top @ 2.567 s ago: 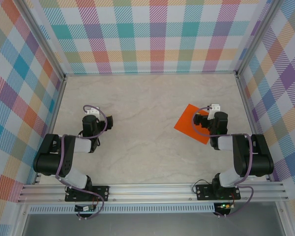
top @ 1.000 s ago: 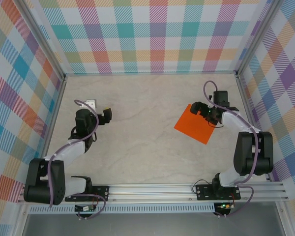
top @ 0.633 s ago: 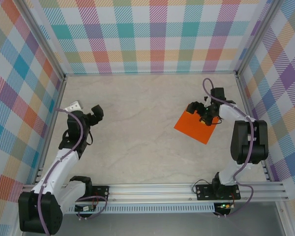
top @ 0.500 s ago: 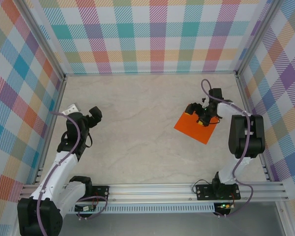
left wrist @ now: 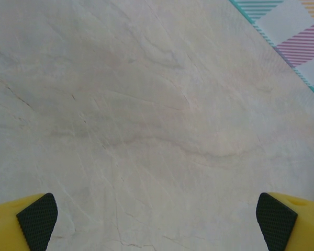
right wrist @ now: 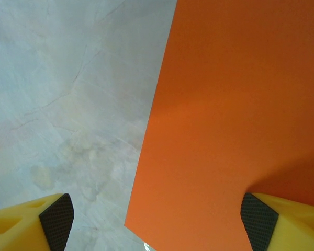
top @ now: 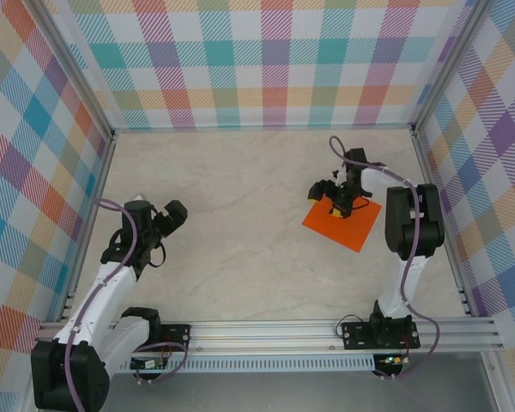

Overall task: Fold a paper plane with a square sheet of paper (pick it up from the middle)
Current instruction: Move the square sheet of paper to the center of the table.

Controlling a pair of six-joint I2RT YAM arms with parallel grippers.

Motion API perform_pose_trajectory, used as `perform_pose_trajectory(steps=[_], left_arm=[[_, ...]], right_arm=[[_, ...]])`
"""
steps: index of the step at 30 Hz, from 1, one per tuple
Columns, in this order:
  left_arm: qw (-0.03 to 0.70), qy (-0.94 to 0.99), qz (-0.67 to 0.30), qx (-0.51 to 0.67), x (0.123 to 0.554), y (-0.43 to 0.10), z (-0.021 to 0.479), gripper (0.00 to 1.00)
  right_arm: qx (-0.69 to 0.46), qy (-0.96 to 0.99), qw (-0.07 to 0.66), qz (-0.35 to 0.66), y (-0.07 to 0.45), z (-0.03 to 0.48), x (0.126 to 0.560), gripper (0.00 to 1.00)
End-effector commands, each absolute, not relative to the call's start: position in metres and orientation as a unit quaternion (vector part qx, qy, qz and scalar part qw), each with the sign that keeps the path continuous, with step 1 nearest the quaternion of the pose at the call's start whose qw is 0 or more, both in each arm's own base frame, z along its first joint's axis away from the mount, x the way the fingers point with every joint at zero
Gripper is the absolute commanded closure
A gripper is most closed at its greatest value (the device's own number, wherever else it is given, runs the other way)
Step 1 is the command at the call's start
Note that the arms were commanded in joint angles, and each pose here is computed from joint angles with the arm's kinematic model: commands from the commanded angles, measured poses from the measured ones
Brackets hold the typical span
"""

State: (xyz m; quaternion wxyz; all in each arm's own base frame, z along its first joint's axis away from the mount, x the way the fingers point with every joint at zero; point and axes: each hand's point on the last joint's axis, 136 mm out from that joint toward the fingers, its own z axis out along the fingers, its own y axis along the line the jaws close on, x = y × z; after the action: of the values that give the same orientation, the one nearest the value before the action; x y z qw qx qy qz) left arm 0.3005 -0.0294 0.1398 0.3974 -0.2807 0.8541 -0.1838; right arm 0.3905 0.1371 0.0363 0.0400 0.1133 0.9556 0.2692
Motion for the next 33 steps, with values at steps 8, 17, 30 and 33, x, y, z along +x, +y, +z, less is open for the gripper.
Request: perform_pose_trajectory(steps=[8,17,30,33], left_arm=[[0.368,0.862,-0.236,-0.255,0.302,-0.050,0.144,0.00],[0.292,0.891,-0.286,-0.200,0.306,-0.100,0.130,0.00],[0.263,0.922,-0.259,-0.118,0.307,-0.171,0.121,0.00],[0.265,0.920,-0.263,-0.119,0.308,-0.175,0.122,0.00]], right_arm=[[-0.026,0.951,-0.040,0.305,0.204,0.016,0.329,0.16],[-0.066,0.944,-0.001,0.323,0.254,0.053,0.324,0.16],[0.008,0.984,0.060,0.170,0.185,0.053,0.355,0.11],[0.008,0.983,0.043,0.180,0.190,0.041,0.354,0.12]])
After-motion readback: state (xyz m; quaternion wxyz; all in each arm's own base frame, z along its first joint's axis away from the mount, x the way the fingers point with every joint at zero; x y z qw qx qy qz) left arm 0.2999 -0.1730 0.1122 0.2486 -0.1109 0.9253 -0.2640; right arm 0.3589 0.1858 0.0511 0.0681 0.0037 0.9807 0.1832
